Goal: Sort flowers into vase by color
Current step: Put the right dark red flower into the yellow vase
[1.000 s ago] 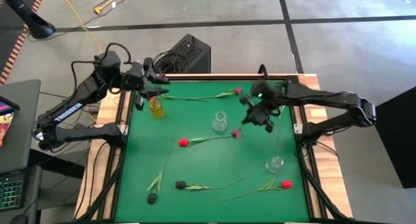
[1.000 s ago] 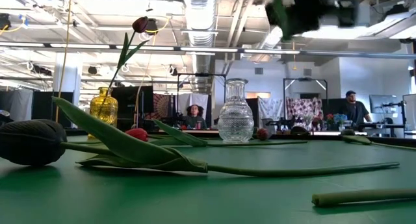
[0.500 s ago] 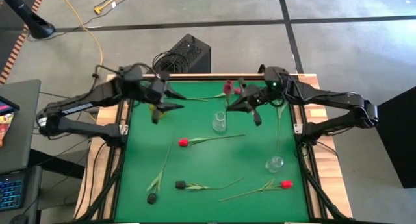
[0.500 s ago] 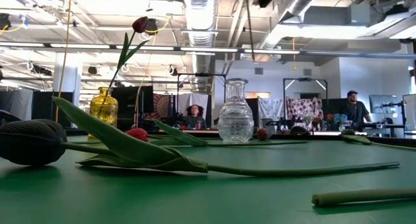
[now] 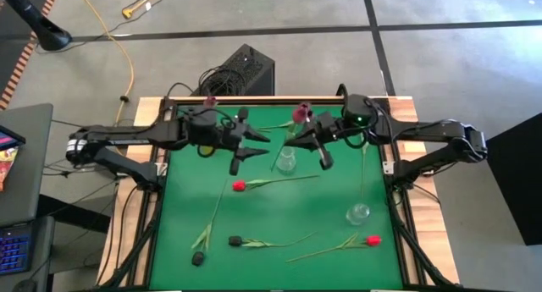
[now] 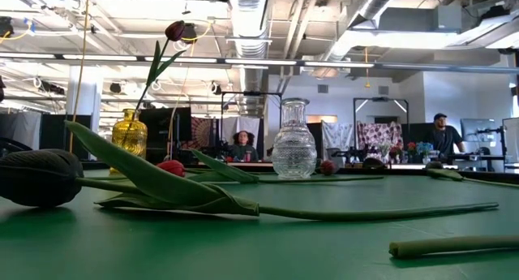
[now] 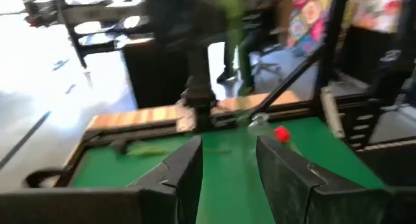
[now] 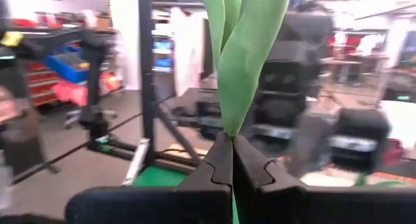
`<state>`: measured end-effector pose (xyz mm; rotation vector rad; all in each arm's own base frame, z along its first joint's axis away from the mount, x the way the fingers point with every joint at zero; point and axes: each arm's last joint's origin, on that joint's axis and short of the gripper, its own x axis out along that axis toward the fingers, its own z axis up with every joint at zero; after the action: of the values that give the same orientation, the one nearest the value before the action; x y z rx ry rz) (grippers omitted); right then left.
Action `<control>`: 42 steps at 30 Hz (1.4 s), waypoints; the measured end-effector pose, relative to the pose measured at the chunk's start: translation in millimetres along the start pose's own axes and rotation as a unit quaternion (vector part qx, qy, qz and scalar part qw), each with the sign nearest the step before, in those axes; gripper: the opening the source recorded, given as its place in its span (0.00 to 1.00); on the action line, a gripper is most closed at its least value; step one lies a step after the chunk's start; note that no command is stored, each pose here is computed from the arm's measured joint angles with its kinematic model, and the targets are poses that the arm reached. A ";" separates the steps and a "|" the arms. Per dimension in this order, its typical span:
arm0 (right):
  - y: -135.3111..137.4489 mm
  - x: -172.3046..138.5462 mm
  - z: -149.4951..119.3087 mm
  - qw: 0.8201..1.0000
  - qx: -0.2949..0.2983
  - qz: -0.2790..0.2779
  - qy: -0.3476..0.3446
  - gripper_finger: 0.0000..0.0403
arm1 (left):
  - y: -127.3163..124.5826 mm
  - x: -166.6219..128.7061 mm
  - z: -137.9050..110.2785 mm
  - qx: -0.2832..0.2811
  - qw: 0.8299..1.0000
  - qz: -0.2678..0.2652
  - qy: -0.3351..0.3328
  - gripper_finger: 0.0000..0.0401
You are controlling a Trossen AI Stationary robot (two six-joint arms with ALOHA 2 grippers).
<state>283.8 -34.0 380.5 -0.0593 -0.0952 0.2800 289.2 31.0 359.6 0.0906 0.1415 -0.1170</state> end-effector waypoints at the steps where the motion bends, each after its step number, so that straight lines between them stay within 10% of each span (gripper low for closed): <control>1: -0.9 -0.3 0.1 1.000 -0.002 -0.004 0.000 0.05 | -0.2 1.6 -0.3 0.001 1.000 -0.007 -0.003 0.33; 30: -13.6 -1.8 4.2 0.994 -0.038 -0.096 -0.026 0.05 | 9.4 7.5 1.7 -0.035 0.995 0.083 -0.030 0.32; 42: -22.6 12.1 -12.2 0.995 -0.025 -0.099 -0.017 0.05 | 9.8 7.6 -1.2 -0.037 0.995 0.091 -0.015 0.15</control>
<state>302.8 -52.9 371.1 -0.0953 -0.1401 0.0807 297.7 40.0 358.1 0.0273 0.1062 0.0681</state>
